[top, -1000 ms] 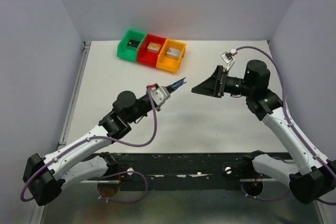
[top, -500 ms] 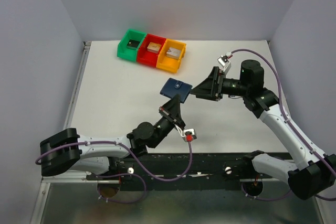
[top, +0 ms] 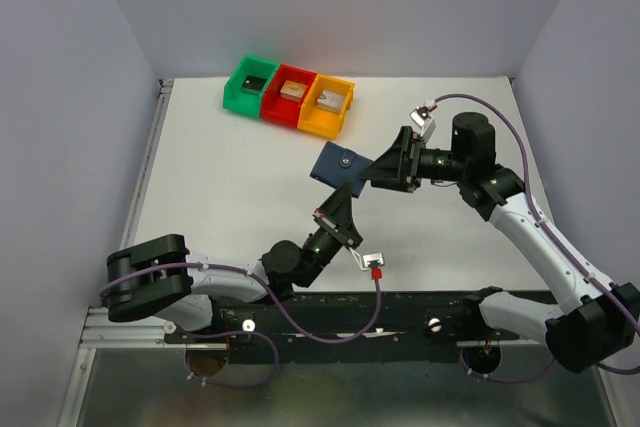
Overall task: Take the credit cards out of the card holder
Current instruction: Open the card holder.
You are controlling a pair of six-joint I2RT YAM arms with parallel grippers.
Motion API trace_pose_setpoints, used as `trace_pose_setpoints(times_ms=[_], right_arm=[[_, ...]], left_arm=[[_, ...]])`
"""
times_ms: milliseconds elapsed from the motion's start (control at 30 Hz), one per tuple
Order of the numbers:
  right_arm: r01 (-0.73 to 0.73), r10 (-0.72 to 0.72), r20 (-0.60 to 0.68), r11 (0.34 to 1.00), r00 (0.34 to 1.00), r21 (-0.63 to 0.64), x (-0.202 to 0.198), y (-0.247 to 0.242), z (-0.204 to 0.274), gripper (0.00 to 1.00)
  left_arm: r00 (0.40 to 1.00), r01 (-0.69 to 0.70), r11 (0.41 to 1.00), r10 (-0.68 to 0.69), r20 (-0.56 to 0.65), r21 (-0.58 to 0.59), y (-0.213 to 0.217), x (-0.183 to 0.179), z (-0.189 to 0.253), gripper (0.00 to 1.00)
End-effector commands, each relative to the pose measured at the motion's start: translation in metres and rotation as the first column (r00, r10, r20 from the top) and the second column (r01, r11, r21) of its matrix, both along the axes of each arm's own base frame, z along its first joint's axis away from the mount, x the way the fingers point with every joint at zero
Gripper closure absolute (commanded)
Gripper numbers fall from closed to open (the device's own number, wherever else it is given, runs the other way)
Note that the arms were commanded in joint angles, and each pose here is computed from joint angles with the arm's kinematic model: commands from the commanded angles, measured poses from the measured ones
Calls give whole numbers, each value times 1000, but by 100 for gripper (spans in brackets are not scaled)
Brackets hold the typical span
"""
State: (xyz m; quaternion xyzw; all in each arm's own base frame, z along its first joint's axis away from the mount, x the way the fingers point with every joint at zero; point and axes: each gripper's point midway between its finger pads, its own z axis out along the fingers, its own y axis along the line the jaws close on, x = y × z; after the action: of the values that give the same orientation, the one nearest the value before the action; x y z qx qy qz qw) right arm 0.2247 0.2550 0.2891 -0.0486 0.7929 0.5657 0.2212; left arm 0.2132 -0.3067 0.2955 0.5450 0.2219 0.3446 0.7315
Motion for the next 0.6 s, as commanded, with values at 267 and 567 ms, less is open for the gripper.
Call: trace_pose_setpoints(times_ms=[267, 567], right_arm=[[-15, 13, 28, 999, 1000, 49, 15, 9, 11, 20], [-61, 54, 47, 985, 997, 161, 24, 21, 25, 43]], left_arm=[[994, -10, 973, 35, 105, -233, 21, -11, 56, 100], [997, 2, 960, 21, 78, -281, 27, -11, 56, 100]])
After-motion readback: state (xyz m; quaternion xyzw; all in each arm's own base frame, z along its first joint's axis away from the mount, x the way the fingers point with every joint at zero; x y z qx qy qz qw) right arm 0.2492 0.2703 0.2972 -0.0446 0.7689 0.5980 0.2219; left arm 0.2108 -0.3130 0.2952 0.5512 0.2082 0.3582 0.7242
